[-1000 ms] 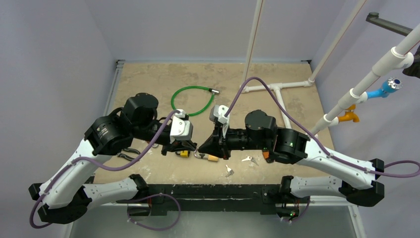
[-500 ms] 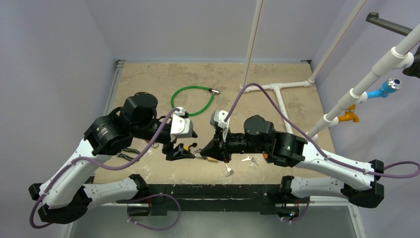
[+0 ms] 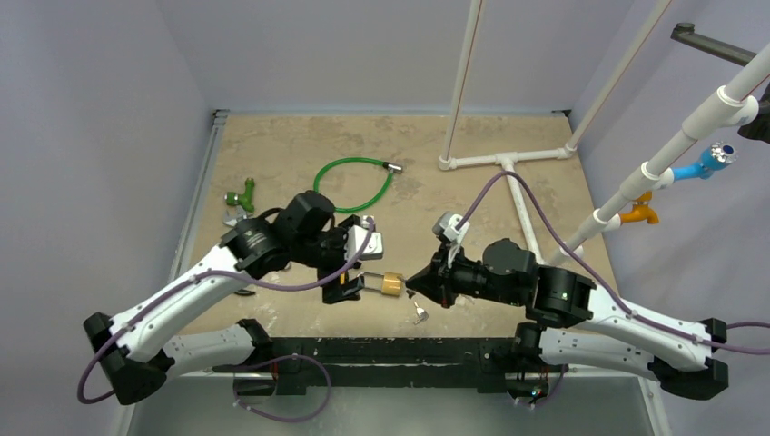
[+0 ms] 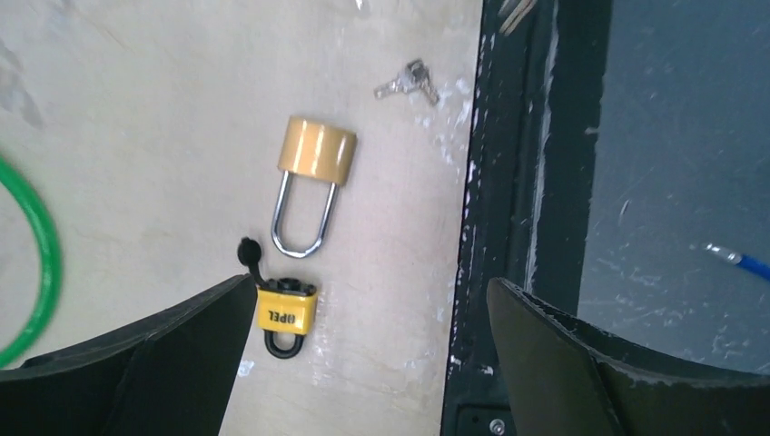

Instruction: Unlock with the key

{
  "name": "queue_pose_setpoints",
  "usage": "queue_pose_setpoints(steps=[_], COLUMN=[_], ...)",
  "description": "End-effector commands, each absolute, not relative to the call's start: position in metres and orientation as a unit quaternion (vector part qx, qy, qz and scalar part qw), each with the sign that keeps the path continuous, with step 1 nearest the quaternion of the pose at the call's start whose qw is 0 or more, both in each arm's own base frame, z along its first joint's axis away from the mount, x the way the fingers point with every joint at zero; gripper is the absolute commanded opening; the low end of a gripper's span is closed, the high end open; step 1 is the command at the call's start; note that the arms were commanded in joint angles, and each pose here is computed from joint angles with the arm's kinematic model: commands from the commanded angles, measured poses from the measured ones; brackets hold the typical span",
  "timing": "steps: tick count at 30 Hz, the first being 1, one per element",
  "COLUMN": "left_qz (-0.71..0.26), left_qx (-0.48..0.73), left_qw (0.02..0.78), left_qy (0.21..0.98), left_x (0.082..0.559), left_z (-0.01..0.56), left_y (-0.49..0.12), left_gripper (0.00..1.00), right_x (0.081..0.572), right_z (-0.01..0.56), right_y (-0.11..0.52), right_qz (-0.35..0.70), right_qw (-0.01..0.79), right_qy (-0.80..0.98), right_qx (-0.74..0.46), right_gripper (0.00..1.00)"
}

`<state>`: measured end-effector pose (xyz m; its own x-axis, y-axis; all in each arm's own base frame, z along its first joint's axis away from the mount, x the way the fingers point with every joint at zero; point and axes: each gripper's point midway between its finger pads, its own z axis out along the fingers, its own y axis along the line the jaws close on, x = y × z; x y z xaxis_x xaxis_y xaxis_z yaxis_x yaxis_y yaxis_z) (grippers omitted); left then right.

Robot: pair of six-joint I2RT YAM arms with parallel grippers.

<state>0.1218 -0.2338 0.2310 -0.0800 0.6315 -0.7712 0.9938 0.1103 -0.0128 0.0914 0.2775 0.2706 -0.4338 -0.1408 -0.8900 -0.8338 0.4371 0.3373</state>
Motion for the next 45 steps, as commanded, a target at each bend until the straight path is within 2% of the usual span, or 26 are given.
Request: queue_pose_setpoints(steps=[1, 4, 10, 18, 30, 37, 45], left_qz=[-0.255, -0.259, -0.229, -0.242, -0.222, -0.226, -0.205], left_qx=[0.628, 0.64, 0.645, 0.654, 0.728, 0.755, 0.733], left_qw=[0.303, 0.257, 0.229, 0.188, 0.198, 0.183, 0.183], left_qy=[0.67, 0.676, 0.692, 0.692, 0.617, 0.587, 0.622], left_x=[0.151, 0.16, 0.189, 0.204, 0.21, 0.188, 0.189], left_z=[0.188, 0.154, 0.103, 0.065, 0.026, 0.014, 0.014], left_y=[-0.248, -0.263, -0.282, -0.307, -0.321, -0.322, -0.314], left_gripper=[1.0, 1.0, 1.0, 1.0, 1.0, 0.88, 0.89], right_x=[0.105, 0.102, 0.095, 0.093, 0.098, 0.1, 0.101], right_z=[0.273, 0.281, 0.302, 0.322, 0.345, 0.352, 0.358], right_y=[0.25, 0.239, 0.222, 0.202, 0.179, 0.181, 0.183], right_qz=[0.406, 0.425, 0.455, 0.459, 0.445, 0.442, 0.44], right_qw=[0.437, 0.443, 0.462, 0.477, 0.507, 0.515, 0.518], right_qy=[0.77, 0.763, 0.739, 0.73, 0.722, 0.718, 0.715], right_qx=[-0.227, -0.201, -0.185, -0.168, -0.155, -0.156, -0.162], right_gripper=[0.0, 0.0, 0.0, 0.0, 0.0, 0.0, 0.0])
